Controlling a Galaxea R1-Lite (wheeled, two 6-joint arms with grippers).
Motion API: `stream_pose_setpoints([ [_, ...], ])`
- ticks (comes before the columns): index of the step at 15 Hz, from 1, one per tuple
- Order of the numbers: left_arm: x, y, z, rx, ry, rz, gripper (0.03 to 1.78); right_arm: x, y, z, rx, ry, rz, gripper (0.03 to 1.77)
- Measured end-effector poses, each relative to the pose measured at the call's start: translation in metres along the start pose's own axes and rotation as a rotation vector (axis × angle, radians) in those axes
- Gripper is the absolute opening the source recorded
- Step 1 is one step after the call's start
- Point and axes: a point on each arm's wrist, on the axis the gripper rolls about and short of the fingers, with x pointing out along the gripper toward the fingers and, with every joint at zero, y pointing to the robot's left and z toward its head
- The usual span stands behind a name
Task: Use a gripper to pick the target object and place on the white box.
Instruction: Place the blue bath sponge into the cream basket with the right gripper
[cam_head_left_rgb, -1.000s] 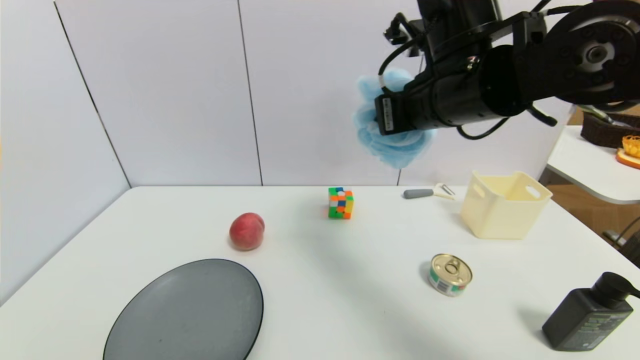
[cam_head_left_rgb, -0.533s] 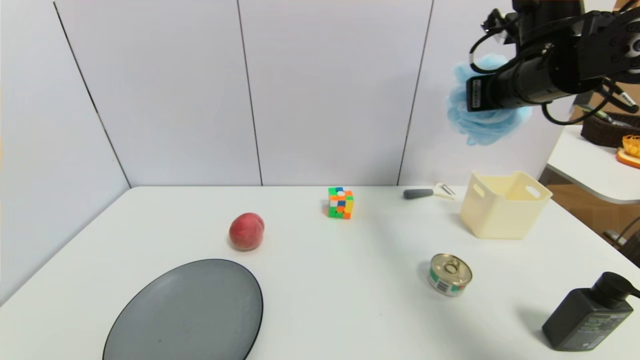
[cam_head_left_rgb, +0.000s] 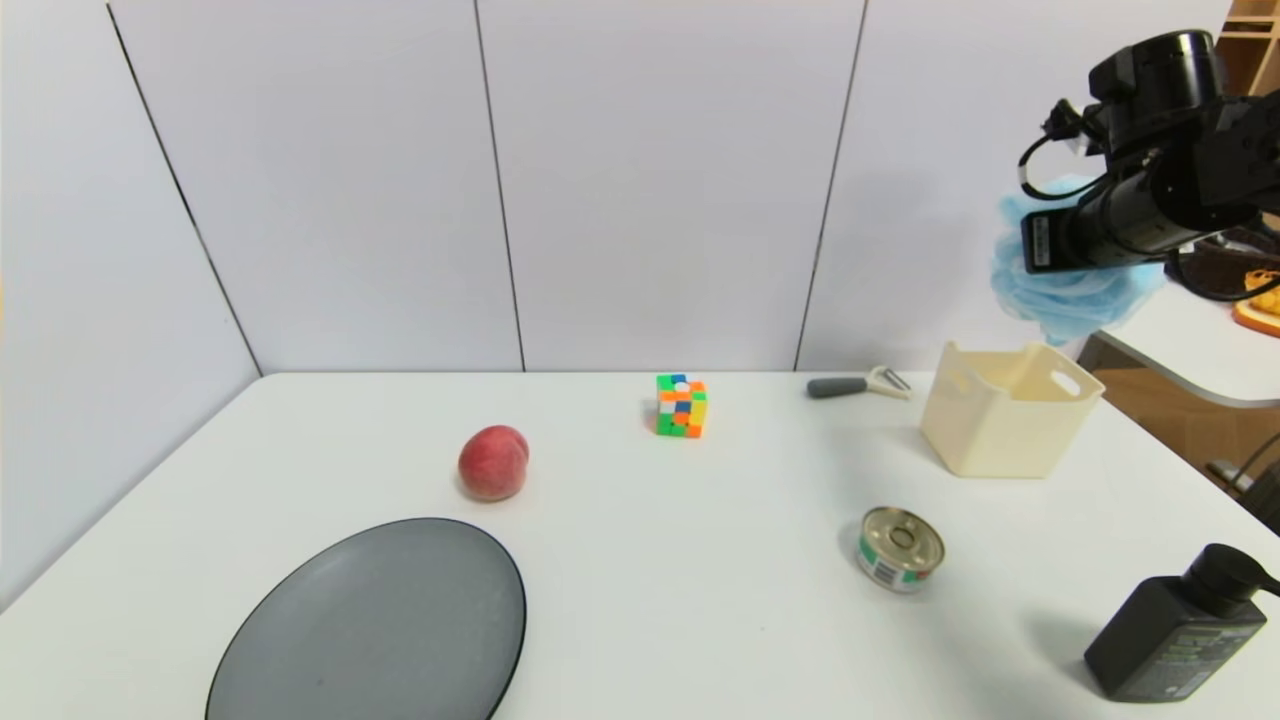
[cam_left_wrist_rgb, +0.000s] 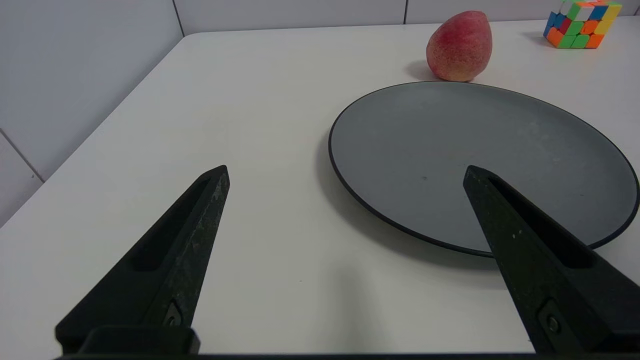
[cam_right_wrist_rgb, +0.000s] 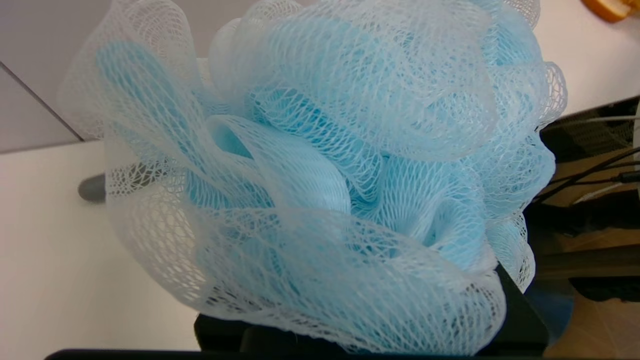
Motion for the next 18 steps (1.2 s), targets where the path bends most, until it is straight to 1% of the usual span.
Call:
stream_pose_setpoints([
  [3,0.0,0.0,0.0,0.0,0.0,-0.001,1.69,0.013,-0.003,-0.018,-0.009,0.076,0.058,0.69],
  [8,0.0,0.0,0.0,0.0,0.0,0.0,1.69,0.016,-0.012,-0.022,-0.006,0.094,0.043,0.69],
  [15,0.0,0.0,0.0,0.0,0.0,0.0,1.69,0.019,-0.01,-0.028,-0.003,0.116,0.049,0.68],
  [16,0.0,0.0,0.0,0.0,0.0,0.0,1.69,0.019,-0.009,-0.029,-0.002,0.114,0.051,0.83],
  [18,0.0,0.0,0.0,0.0,0.0,0.0,1.69,0.019,-0.008,-0.03,-0.004,0.117,0.052,1.02],
])
